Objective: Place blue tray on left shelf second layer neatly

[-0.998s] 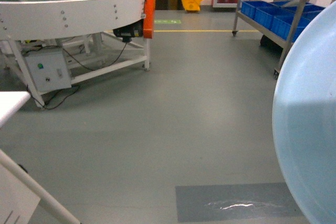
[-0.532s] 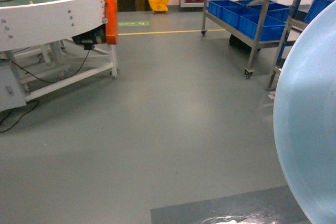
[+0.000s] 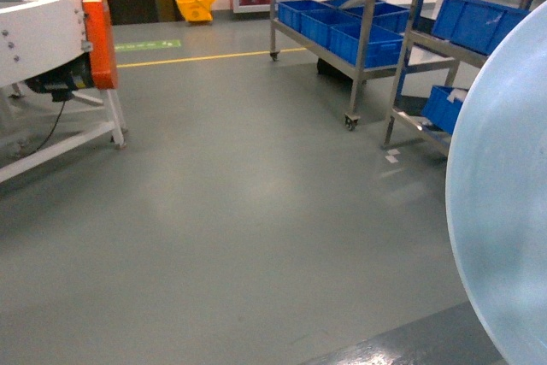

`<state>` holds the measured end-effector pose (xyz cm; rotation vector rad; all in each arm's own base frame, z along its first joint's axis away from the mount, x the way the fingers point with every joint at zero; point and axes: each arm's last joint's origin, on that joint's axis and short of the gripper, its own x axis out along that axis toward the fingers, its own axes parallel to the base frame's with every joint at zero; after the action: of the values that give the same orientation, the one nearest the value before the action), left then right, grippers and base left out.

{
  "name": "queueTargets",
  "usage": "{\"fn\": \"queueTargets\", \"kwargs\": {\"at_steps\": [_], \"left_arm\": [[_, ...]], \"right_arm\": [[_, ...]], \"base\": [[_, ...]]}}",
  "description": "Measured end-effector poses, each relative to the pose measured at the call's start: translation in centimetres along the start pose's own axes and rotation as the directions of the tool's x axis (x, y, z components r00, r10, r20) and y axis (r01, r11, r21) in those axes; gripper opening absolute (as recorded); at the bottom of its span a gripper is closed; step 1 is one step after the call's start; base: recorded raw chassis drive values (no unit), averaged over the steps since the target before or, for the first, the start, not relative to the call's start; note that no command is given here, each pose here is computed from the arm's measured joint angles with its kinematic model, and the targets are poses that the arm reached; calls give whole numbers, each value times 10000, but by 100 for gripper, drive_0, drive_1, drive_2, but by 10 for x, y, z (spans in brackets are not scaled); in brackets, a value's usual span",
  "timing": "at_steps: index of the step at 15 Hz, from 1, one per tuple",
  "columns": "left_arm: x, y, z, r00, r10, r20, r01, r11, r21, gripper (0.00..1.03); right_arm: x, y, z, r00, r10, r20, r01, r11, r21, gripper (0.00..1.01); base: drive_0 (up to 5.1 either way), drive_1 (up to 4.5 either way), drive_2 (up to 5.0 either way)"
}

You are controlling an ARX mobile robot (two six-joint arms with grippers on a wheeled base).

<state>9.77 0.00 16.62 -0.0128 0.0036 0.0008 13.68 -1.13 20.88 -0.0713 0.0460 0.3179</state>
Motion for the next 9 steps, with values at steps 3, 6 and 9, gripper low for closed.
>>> {"fn": "queueTargets", "kwargs": {"at_steps": [3, 6, 9], "left_arm": [[0, 0, 0, 10000, 0, -4, 0, 10000, -4, 98], [0, 0, 0, 10000, -4, 19, 4, 10000, 0, 98], [0, 0, 0, 10000, -4, -19, 4, 10000, -4, 98]], "right_arm": [[0, 0, -1, 10000, 0, -40, 0, 10000, 22, 2], [0, 0, 0, 10000, 2, -20, -2, 10000, 11, 2], [0, 0, -1, 10000, 3, -37, -3, 10000, 20, 2]], "base": [[-147, 266, -561], [-143, 272, -558], [-154, 260, -569]]}}
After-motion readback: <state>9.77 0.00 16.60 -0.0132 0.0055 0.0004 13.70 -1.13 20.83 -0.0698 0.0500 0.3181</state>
